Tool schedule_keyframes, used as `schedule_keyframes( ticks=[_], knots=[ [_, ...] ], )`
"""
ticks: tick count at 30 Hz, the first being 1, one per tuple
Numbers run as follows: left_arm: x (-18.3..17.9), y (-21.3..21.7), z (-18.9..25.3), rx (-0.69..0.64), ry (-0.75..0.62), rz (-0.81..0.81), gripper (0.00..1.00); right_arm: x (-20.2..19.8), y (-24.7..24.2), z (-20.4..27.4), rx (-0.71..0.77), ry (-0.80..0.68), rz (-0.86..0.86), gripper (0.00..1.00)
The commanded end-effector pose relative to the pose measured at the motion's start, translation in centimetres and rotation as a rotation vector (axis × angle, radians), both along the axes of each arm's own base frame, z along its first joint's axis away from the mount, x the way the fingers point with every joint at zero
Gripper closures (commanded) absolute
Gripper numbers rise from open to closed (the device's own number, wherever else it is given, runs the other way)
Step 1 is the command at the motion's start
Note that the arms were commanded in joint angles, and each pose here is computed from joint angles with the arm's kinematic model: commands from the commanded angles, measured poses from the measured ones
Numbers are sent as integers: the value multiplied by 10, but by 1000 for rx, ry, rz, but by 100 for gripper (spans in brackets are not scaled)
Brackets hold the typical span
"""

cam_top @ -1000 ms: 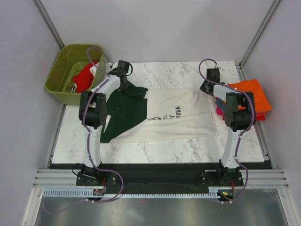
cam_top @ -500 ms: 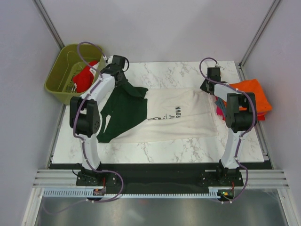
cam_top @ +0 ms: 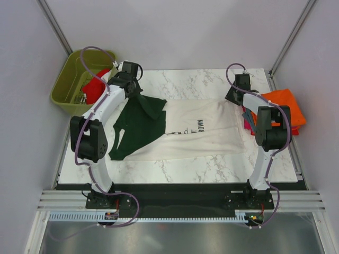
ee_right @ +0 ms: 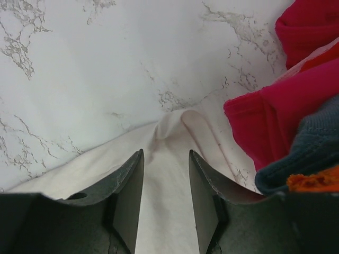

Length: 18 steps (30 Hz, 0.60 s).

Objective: Fold and stack the t-shirts
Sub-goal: Fold the tshirt

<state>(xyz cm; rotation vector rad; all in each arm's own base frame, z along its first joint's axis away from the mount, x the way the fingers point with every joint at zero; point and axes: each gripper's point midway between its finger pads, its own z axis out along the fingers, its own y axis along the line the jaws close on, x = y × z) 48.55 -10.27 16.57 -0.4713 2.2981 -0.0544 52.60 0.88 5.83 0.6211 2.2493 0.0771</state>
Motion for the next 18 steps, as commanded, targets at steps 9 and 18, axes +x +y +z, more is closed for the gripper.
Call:
schedule_keyframes(
  ticks=[9, 18],
  knots=[
    [-7, 0, 13, 4, -15, -18, 98, 18, -12, 17, -20, -45, -40, 69],
    [-4, -1, 7, 4, -5, -17, 98, 31, -9, 4, -4, -28, -35, 79]
  ],
)
